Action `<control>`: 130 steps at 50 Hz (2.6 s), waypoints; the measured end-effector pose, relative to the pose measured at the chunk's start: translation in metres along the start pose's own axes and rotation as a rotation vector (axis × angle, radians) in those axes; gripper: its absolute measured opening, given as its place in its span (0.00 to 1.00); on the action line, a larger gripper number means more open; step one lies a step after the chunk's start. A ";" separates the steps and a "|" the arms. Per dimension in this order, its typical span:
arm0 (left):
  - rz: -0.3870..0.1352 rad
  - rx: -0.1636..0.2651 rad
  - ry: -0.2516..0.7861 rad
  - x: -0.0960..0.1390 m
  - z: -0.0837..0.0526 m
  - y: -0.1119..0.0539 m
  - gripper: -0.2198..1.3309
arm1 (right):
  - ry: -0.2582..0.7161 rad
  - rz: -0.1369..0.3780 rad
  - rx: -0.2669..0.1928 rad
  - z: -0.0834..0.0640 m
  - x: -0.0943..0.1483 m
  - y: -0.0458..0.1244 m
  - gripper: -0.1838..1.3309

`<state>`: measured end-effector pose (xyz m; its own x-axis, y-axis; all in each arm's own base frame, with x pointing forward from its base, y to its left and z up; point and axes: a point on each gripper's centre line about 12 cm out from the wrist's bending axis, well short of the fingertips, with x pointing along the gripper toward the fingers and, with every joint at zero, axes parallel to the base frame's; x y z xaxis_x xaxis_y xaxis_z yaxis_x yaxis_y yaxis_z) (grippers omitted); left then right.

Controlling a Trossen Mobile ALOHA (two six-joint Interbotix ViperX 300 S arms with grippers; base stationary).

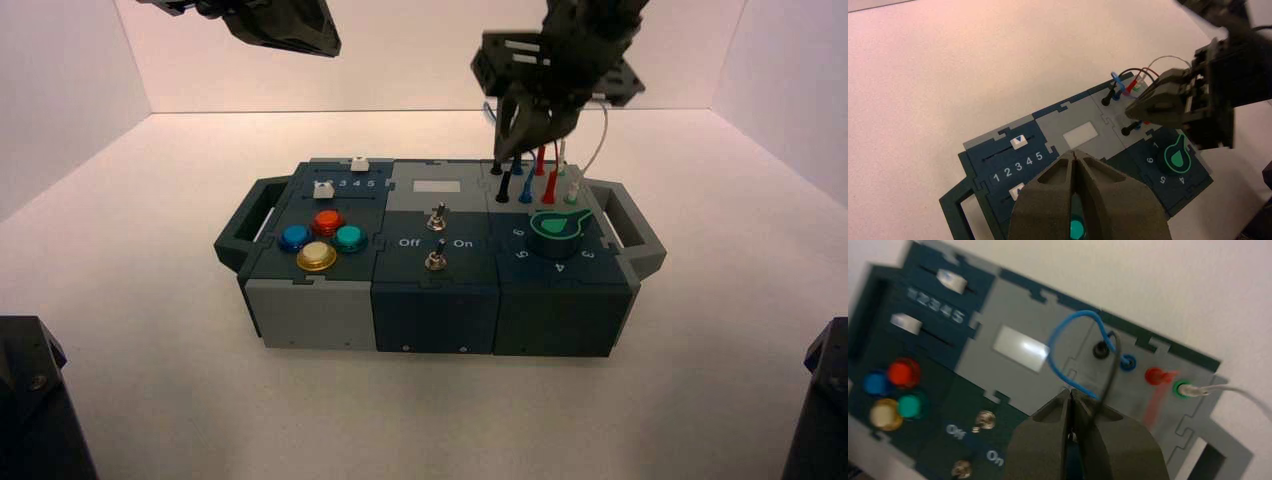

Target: Pull the black wire.

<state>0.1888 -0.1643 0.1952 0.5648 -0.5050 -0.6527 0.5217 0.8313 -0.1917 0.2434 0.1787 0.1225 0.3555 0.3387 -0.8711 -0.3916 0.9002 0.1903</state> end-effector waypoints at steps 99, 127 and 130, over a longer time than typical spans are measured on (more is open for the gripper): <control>-0.011 0.007 -0.046 -0.003 0.020 -0.005 0.04 | 0.163 -0.021 -0.034 -0.002 0.025 0.000 0.10; -0.011 0.008 -0.048 -0.003 0.021 -0.005 0.04 | 0.140 -0.012 -0.040 0.003 0.009 0.002 0.09; -0.012 0.008 -0.046 -0.002 0.021 -0.006 0.04 | 0.141 -0.012 -0.040 0.003 0.009 0.002 0.09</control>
<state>0.1979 -0.1726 0.2130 0.5873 -0.5250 -0.6160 0.5334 0.8235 -0.1933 0.2487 0.1847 0.1163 0.2389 0.2832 -0.9288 -0.4226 0.8915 0.1632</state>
